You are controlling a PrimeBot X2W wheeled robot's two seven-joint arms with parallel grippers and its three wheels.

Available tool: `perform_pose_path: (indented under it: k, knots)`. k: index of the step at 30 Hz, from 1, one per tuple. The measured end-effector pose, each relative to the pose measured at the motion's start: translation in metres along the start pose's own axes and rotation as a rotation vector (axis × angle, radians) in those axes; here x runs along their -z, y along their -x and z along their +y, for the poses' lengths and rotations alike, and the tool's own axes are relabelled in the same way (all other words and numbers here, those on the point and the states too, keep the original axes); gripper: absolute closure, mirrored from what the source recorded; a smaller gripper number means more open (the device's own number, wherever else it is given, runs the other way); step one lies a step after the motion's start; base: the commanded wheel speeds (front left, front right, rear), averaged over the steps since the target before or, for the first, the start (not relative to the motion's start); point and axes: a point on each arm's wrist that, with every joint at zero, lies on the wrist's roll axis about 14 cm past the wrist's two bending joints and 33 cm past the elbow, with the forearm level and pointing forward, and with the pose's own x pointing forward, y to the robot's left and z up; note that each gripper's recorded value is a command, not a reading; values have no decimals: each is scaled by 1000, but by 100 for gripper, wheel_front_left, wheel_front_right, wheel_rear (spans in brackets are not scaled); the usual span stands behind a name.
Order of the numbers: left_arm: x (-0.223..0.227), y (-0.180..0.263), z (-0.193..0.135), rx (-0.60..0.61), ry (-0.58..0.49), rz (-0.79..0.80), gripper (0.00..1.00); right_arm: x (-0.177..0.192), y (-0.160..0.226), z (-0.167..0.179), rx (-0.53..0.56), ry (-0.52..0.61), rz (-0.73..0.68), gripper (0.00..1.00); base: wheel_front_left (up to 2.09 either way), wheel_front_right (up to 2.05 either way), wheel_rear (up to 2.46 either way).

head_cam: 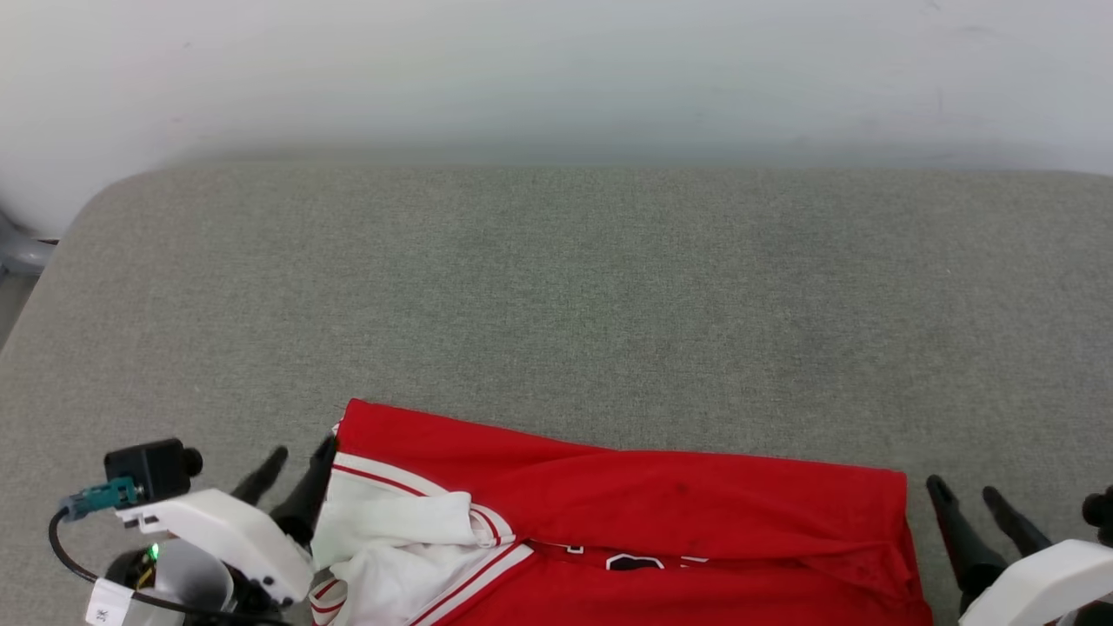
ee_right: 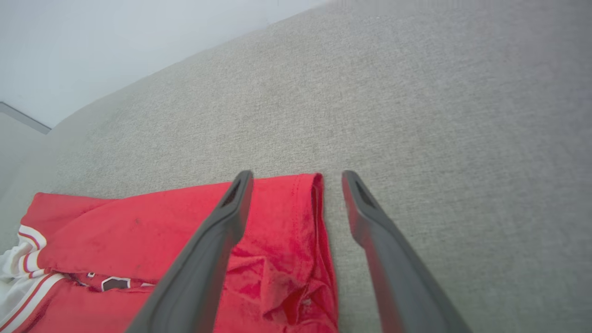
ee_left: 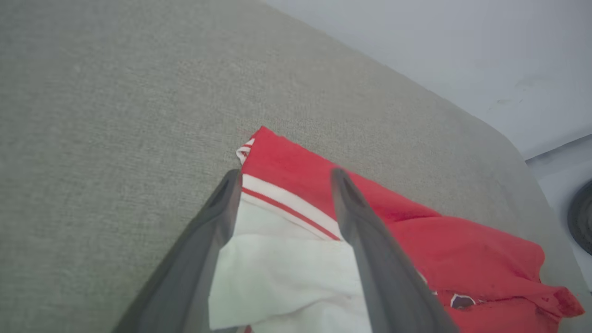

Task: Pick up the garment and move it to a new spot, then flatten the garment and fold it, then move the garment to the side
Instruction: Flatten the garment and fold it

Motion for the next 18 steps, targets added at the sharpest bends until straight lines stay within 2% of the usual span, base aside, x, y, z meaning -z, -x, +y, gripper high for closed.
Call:
perform_pose_path:
  k: [8,14,18]
  knots:
    - [-57,-3,-31,48,-162,-296,0,-25,2,-11,41,72,-46,0,0,0,0]
    - [-79,1,-51,63,-288,-441,0,-11,-1,-18,57,135,75,0,0,0,0]
    - [-86,8,-55,38,-321,-498,0,10,-5,-19,53,154,195,0,0,0,0]
